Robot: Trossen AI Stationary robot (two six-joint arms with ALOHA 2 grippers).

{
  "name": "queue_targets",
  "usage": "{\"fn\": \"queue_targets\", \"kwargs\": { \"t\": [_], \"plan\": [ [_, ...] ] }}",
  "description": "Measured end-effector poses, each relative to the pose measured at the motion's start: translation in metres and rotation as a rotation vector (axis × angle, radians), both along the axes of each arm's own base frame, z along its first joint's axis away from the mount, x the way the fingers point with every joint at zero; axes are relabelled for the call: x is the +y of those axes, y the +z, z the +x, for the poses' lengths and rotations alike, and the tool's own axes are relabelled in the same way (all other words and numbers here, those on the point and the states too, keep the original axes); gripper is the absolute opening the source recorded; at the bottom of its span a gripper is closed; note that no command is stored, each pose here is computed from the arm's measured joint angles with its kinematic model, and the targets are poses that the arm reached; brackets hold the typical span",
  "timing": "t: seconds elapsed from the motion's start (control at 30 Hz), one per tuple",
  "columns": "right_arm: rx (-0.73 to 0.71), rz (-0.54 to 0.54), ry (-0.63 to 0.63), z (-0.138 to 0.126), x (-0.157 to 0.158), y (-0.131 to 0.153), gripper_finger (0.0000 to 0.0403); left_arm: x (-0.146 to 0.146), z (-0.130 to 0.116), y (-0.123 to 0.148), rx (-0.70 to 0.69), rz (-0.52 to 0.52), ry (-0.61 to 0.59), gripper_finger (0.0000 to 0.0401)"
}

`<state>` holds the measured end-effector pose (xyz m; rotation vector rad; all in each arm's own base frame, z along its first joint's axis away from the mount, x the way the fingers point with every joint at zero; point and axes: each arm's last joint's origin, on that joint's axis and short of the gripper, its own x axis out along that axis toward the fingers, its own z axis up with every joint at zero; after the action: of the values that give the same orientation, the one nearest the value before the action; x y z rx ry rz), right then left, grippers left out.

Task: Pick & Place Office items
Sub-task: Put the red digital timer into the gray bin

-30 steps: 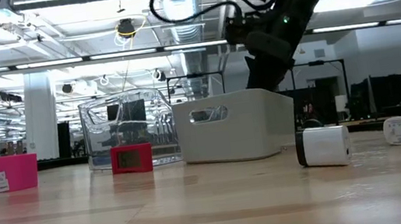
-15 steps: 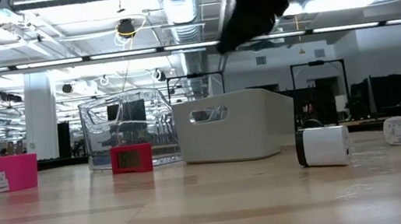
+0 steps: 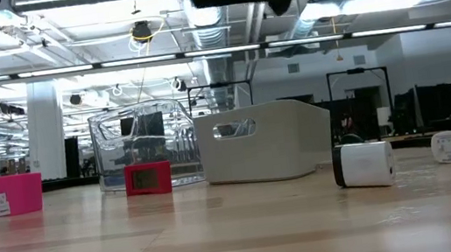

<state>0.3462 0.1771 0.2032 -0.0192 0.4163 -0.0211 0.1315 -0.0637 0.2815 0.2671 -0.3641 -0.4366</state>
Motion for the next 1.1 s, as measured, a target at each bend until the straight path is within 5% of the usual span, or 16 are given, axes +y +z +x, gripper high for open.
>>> {"fn": "queue_targets", "kwargs": {
  "t": [0.33, 0.6, 0.8, 1.1],
  "plan": [
    [-0.073, -0.102, -0.242, 0.043, 0.024, -0.067, 0.0118, 0.0, 0.0, 0.001, -0.008, -0.002, 0.001, 0.0227],
    [-0.038, 0.04, -0.433, 0.078, 0.002, -0.092, 0.0118, 0.0, -0.001, 0.001, -0.01, -0.002, 0.001, 0.0227],
    [0.042, 0.11, -0.563, 0.082, -0.02, -0.099, 0.0118, 0.0, 0.0, 0.001, -0.01, -0.001, 0.001, 0.0227],
    [0.003, 0.129, -0.574, 0.084, -0.02, -0.095, 0.0118, 0.0, -0.001, 0.001, -0.014, -0.003, 0.001, 0.0227]
  ]
}}
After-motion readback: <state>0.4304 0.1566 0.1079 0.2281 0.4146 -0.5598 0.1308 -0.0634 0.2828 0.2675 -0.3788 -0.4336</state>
